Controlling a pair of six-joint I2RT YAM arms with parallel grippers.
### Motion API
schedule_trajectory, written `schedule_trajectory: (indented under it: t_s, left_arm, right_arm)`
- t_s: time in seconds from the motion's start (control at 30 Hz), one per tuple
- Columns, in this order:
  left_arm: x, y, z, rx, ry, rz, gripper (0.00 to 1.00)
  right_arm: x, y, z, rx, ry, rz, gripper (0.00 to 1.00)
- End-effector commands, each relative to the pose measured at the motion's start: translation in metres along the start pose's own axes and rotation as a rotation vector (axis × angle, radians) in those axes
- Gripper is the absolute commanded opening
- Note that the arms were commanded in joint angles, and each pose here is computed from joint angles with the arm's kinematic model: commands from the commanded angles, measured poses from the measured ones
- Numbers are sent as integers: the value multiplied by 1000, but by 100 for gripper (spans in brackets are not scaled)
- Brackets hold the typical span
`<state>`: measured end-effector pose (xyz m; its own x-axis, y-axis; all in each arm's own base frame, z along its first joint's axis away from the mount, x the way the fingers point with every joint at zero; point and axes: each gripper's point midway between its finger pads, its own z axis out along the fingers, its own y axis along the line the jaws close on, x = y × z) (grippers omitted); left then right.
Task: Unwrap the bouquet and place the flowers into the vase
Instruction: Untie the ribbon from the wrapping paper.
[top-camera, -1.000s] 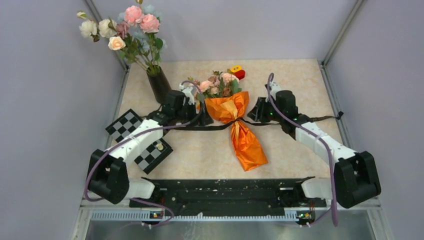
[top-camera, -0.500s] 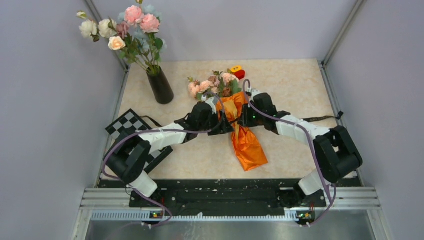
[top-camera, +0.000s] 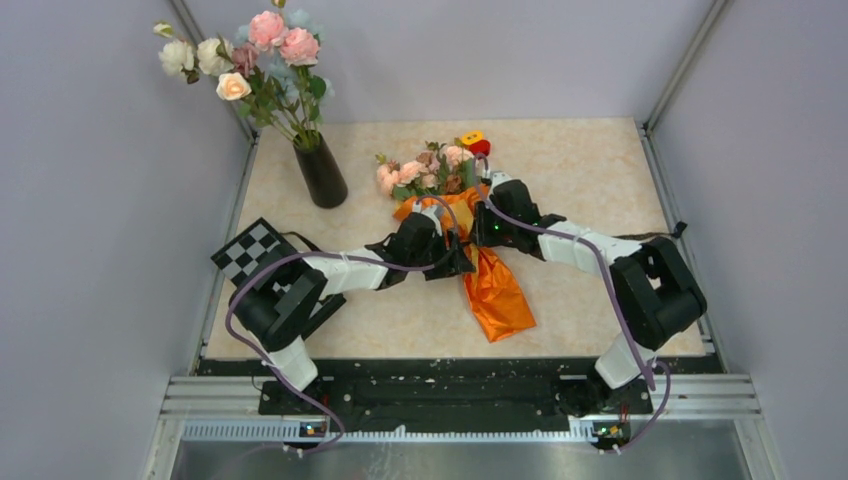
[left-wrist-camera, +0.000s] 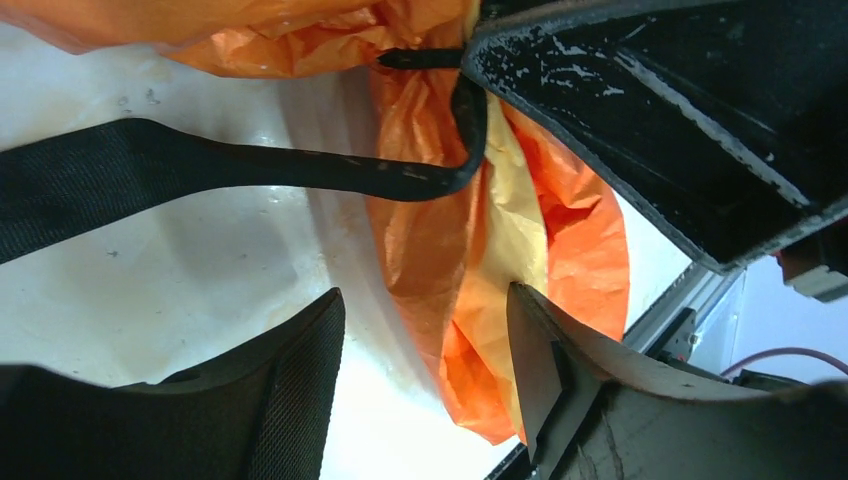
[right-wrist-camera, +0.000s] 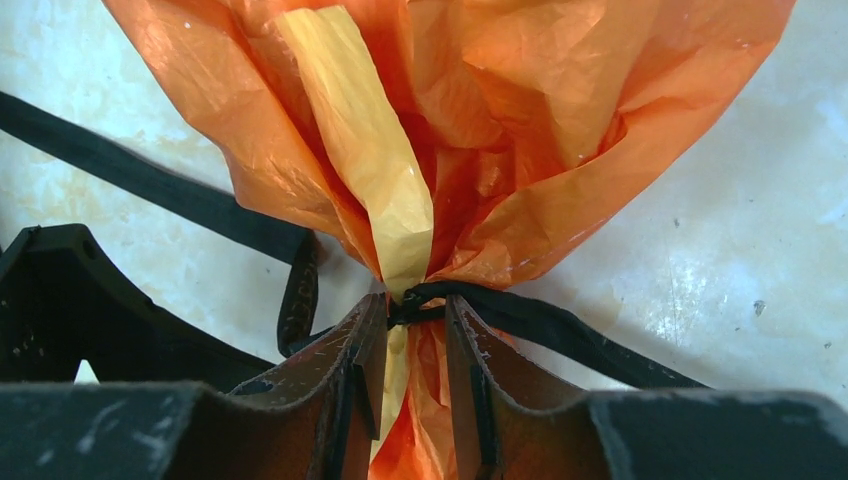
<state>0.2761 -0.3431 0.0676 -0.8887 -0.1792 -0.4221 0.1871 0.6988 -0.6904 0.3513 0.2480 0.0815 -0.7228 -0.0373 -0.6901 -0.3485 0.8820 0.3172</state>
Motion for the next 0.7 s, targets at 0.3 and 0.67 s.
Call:
schedule_trajectory:
  t_s: [0.3,0.67]
  left_arm:
    - [2,-3,18,14,-16,-10,38]
    - [7,7,21,-22,-15,-26,0]
  right_arm:
    - [-3,-1,13,126,-21,-76,20]
    - [-29,10,-7,127,-87,-73,0]
